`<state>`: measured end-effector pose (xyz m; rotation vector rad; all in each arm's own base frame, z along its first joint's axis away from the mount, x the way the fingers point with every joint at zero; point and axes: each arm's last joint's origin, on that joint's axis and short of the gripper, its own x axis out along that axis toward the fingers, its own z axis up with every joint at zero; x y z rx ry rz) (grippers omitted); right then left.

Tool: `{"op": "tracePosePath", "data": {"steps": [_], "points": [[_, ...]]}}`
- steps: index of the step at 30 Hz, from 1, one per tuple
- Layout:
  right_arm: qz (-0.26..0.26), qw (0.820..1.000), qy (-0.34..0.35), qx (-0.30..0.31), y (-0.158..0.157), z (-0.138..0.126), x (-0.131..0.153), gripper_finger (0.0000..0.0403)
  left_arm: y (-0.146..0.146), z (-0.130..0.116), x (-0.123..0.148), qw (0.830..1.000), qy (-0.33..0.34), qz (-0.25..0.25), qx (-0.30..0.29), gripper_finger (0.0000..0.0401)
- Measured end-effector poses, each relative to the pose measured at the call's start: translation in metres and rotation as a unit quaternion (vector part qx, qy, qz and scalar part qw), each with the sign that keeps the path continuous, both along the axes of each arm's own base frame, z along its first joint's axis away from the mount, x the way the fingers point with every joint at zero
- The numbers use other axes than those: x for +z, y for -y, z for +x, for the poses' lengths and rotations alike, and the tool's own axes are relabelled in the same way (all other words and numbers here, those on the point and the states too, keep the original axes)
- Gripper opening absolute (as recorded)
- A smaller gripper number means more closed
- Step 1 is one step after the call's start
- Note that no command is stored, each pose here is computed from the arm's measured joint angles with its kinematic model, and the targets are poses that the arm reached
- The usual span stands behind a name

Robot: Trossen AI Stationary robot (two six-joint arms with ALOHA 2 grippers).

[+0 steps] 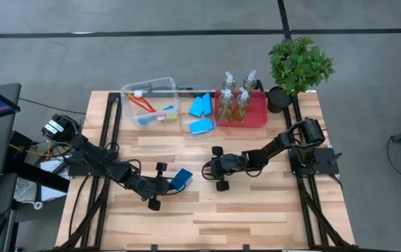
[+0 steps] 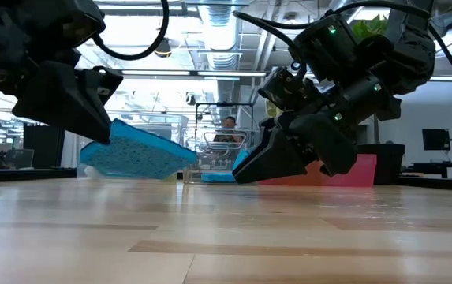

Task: Pick & Place Kitchen Sink Supplies
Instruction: Put the blue sponge into the transparent bin

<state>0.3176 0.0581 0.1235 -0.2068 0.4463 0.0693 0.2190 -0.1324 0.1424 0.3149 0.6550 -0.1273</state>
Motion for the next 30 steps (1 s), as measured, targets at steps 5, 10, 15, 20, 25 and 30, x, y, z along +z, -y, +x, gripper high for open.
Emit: {"op": "tracePosePath", "data": {"steps": [5, 10, 15, 20, 25, 30], "points": [[0.0, 1.0, 0.0, 0.001, 0.0, 0.0, 0.0, 0.0121, 0.0, 0.0, 0.0, 1.0, 0.002, -0.001, 0.0, 0.0008], [0.007, 1.0, 0.006, 0.0, 0.0, 0.001, 0.001, 0.0122, 0.001, 0.001, 0.002, 1.0, 0.009, 0.005, -0.007, 0.0007], [0.029, 0.999, 0.03, 0.029, -0.005, 0.002, 0.006, 0.013, 0.002, 0.002, 0.004, 1.0, 0.018, 0.004, -0.025, 0.0007], [-0.021, 0.997, 0.054, 0.054, -0.017, 0.0, 0.009, 0.016, 0.004, 0.003, 0.004, 0.999, 0.016, -0.015, -0.04, 0.0008], [-0.088, 0.991, 0.079, 0.058, -0.028, -0.002, 0.013, 0.0204, 0.005, 0.004, 0.007, 0.998, 0.028, -0.038, -0.032, 0.0008], [-0.112, 0.985, 0.111, 0.076, -0.037, -0.002, 0.02, 0.0228, 0.003, 0.012, 0.014, 0.995, 0.062, -0.071, -0.038, 0.0008]]}}
